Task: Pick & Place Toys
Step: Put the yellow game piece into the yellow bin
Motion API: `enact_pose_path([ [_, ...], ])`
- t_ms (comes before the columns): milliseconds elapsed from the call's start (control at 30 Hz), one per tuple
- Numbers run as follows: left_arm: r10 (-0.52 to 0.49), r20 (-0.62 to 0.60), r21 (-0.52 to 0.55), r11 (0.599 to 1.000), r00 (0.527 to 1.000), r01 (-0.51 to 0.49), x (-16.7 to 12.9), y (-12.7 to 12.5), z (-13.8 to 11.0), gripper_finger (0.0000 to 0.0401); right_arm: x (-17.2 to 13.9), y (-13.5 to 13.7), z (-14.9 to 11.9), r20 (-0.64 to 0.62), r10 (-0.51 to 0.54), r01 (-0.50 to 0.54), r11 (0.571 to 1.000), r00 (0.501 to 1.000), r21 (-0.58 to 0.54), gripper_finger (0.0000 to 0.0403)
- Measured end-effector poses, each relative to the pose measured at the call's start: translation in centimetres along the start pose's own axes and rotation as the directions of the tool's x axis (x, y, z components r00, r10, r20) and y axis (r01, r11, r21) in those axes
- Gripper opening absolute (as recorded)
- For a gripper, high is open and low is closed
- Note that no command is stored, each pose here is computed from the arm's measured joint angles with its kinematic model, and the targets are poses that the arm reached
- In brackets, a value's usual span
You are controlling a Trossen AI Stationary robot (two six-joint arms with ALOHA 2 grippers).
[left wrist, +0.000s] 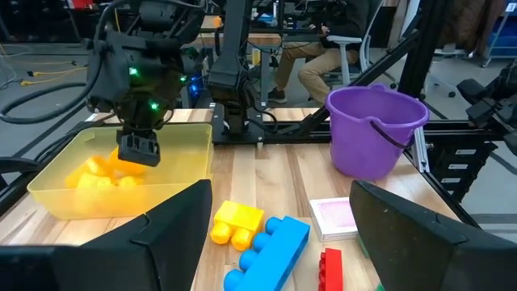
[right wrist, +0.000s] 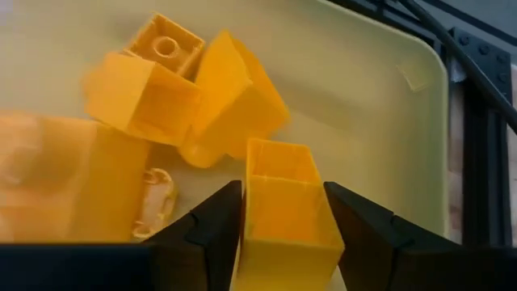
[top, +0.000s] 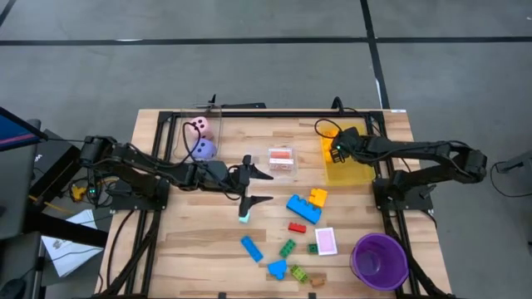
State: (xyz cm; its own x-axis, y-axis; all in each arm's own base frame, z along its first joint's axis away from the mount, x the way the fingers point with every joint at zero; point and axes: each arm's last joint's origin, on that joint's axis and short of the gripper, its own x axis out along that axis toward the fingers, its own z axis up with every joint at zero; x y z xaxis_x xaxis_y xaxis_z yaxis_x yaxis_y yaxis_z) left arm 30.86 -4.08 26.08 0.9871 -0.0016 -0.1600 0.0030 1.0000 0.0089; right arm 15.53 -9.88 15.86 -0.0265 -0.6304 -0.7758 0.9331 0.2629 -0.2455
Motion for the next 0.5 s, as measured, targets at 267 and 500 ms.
enact_pose_path([
  [267, 0.0, 0.0, 0.002, 1.0, 1.0, 0.0, 0.0, 0.0, 0.0, 0.0288, -0.31, 0.4, 0.18, 0.031, 0.038, -0.038, 0.999, 0.999, -0.005, 0.0179],
  [500, 0.0, 0.0, 0.002, 1.0, 1.0, 0.0, 0.0, 0.0, 0.0, 0.0288, -0.32, 0.35, 0.23, 0.047, 0.018, -0.018, 1.0, 0.999, -0.011, 0.0204],
])
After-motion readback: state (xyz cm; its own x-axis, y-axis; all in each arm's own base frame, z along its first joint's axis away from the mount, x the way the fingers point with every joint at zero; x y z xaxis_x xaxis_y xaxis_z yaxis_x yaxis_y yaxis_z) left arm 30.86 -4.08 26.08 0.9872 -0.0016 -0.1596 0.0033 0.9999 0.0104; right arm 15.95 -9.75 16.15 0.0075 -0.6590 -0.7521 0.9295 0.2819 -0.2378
